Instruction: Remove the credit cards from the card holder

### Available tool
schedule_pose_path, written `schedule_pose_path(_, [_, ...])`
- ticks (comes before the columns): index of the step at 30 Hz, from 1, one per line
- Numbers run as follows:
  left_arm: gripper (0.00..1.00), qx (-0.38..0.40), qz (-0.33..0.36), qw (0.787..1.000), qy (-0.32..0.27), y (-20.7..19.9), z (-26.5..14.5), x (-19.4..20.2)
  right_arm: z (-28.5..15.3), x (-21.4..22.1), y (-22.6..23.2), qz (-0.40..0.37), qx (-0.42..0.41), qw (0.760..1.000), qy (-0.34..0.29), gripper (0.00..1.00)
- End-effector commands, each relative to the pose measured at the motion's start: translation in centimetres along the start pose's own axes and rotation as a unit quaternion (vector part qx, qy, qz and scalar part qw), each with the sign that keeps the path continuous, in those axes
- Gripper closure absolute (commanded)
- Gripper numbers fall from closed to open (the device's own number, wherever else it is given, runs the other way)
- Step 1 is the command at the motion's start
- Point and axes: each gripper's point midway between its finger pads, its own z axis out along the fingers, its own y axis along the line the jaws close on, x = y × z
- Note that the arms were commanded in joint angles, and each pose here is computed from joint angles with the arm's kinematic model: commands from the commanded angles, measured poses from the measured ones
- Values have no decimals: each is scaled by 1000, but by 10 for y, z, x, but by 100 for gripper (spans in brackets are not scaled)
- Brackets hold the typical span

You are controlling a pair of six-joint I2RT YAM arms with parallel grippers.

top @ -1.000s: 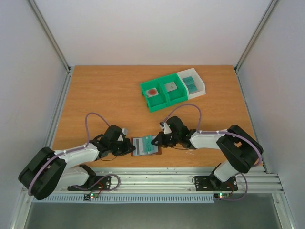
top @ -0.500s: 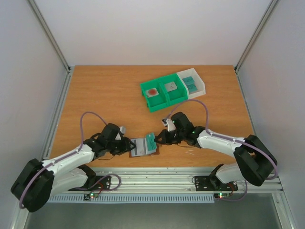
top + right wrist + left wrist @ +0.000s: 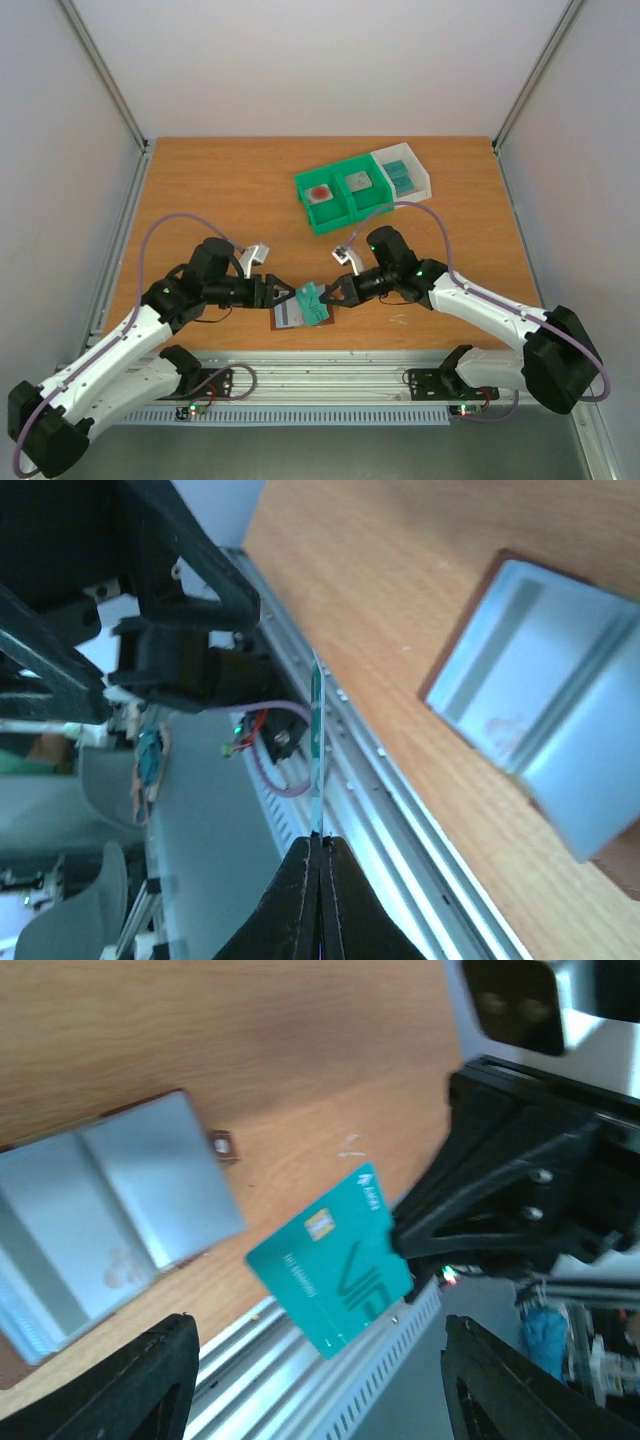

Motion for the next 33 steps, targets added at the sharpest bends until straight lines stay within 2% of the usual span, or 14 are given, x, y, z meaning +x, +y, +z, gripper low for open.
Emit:
schedule_pose_path(1, [33,58,65,995,50,-40,-22,13,-12,5,37,-61,-75,995,14,99])
schedule_pose_path(5, [34,66,75,992,71,-54,-32,14,-20,7,59,-76,-125,989,16,99])
schedule_pose_path(11, [37,109,97,984,100,-70,-34,20,-22,9,69,-77,-154,985,22,99])
schedule_pose_path(18, [46,118,79,981,131,-64,-23,27,-24,12,76,-82,-180,980,29,99])
schedule_pose_path(27, [66,129,79,980,133,-65,-19,25,-21,12,73,-76,-181,980,34,99])
schedule_pose_path(33, [97,144,74,979,128,-69,-16,23,-19,10,69,-69,-168,983,29,99])
